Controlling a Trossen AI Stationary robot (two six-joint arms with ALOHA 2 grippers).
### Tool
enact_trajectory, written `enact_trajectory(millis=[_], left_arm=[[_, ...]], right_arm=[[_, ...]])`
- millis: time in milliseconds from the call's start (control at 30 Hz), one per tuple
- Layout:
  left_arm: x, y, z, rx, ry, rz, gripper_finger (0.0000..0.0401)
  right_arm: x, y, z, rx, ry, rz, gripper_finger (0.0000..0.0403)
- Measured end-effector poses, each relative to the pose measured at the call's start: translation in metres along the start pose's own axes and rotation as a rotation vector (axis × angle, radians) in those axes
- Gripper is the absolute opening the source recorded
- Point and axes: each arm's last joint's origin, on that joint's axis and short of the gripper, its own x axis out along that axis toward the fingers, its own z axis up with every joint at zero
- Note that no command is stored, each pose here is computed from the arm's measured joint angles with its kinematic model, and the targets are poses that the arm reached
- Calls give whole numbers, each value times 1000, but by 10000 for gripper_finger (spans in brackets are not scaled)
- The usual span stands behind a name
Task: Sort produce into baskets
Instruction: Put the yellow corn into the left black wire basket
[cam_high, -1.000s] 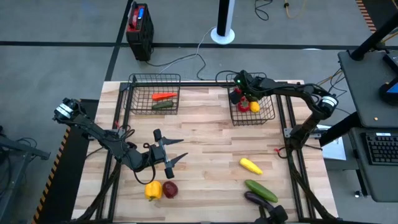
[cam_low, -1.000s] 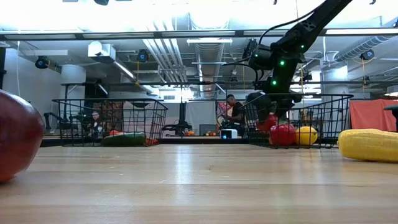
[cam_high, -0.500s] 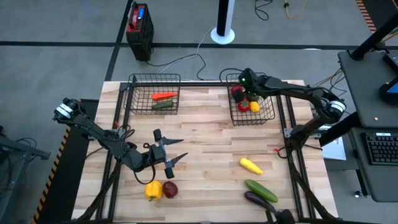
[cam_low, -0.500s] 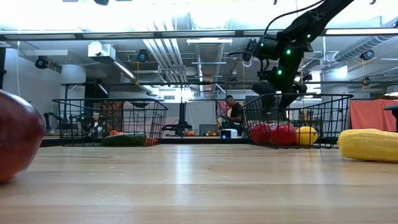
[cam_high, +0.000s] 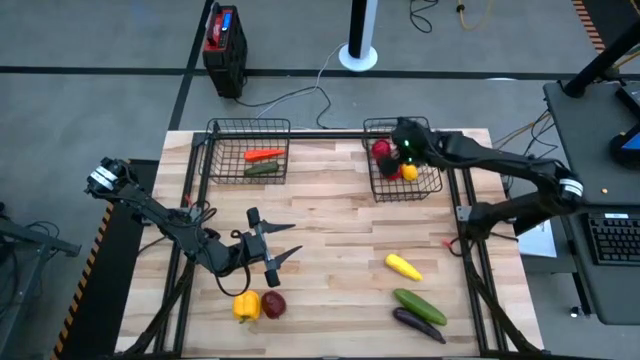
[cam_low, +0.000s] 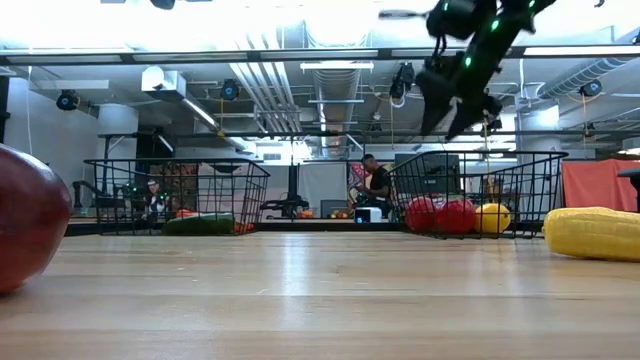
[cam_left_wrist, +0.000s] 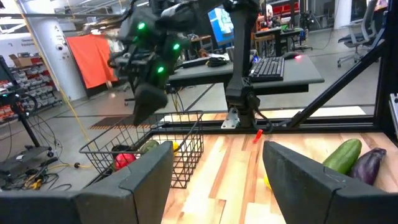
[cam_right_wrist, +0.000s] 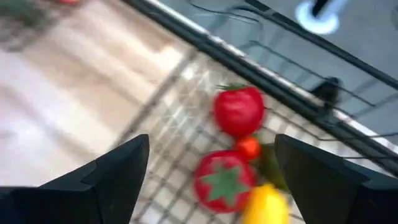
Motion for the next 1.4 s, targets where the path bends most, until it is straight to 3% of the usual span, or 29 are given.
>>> enact_trajectory(millis=[267, 567, 733, 933, 1233, 1400], left_arm=[[0, 0, -3, -48, 18, -2, 231], [0, -2, -14, -89, 131, -9, 231], [2, -4, -1, -25, 273, 5, 231], [3, -5, 10, 135, 458, 4, 231], [0, -6, 5, 114, 676, -221, 231], [0, -6, 2, 122, 683, -218, 231]], right_arm=[[-36, 48, -21, -89, -35, 193, 325], [-61, 84, -57, -142, 78, 315, 322], [-71, 92, -74, -118, 188, 364, 314], [-83, 101, -90, -109, 304, 432, 308], [-98, 98, -119, -142, 529, 381, 304], [-102, 93, -134, -200, 601, 307, 304]])
